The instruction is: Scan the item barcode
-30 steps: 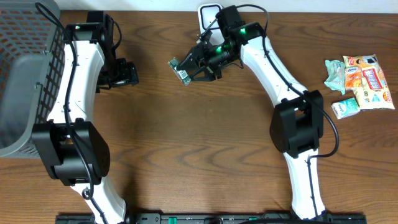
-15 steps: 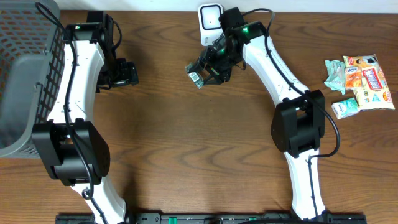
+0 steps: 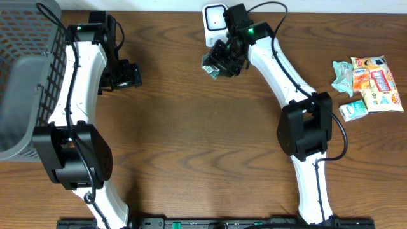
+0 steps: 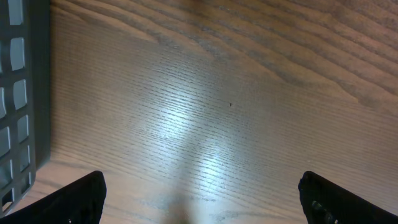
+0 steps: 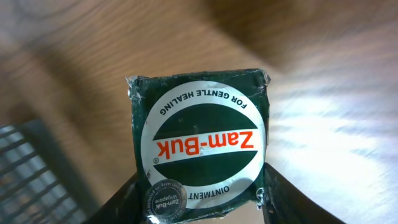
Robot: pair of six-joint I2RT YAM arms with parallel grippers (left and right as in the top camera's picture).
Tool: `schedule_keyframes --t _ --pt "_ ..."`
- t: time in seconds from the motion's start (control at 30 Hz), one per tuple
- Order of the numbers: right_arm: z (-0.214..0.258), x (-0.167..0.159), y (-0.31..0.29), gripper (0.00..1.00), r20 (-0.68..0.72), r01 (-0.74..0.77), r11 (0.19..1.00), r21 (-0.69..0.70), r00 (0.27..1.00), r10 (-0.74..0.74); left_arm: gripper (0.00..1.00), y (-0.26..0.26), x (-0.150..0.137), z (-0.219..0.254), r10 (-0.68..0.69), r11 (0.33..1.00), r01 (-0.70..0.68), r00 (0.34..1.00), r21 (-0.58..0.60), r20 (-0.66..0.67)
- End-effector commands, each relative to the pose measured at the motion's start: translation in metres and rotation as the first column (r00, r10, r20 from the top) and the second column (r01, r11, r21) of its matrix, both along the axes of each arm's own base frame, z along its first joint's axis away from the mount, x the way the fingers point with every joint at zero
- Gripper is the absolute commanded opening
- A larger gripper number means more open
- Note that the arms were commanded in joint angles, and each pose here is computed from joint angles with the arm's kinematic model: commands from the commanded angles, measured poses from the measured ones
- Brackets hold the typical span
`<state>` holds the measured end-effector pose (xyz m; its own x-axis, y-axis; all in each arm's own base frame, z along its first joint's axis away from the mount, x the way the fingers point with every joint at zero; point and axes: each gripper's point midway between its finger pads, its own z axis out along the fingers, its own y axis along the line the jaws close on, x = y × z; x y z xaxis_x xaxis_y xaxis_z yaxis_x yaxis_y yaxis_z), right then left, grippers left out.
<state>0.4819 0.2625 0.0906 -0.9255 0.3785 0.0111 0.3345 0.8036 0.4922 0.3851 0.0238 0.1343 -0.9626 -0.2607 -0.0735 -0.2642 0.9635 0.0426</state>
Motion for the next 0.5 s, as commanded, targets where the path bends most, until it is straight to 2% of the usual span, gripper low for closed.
schedule_keyframes --t 0.0,0.03,0.07,0.1,0.13,0.23,0.43,0.47 --pt "-0.013 0.010 -0.037 0.50 0.119 -0.058 0.947 -0.316 0.988 0.101 0.98 0.002 -0.003 -0.005 0.015 1.000 -0.014 1.000 0.008 -0.019" --pt "-0.015 0.008 -0.044 0.52 0.118 -0.060 0.926 -0.372 0.987 0.112 0.98 0.002 -0.003 -0.005 0.015 1.000 -0.015 1.000 0.008 -0.019" --pt "-0.020 -0.001 -0.055 0.56 0.104 -0.090 0.857 -0.508 0.981 0.165 0.98 0.002 -0.003 -0.005 0.015 1.000 -0.015 1.000 0.008 -0.019" --pt "-0.022 -0.003 -0.057 0.56 0.098 -0.099 0.838 -0.536 0.979 0.179 0.98 0.002 -0.003 -0.005 0.015 1.000 -0.014 1.000 0.008 -0.019" --pt "-0.025 -0.010 -0.060 0.58 0.083 -0.120 0.787 -0.605 0.974 0.212 0.98 0.002 -0.003 -0.005 0.015 1.000 -0.014 1.000 0.008 -0.019" --pt "-0.029 -0.017 -0.063 0.81 0.081 -0.115 0.704 -0.701 0.968 0.238 0.98 0.002 -0.003 -0.005 0.015 1.000 -0.014 1.000 0.008 -0.019" --pt "-0.028 -0.010 -0.054 0.99 0.121 -0.103 0.714 -0.692 0.959 0.255 0.97 0.002 -0.003 -0.005 0.015 1.000 -0.014 1.000 0.008 -0.019" --pt "-0.028 -0.007 -0.050 0.99 0.120 -0.144 0.706 -0.694 0.943 0.310 0.98 0.002 -0.003 -0.005 0.015 1.000 -0.014 1.000 0.008 -0.019"
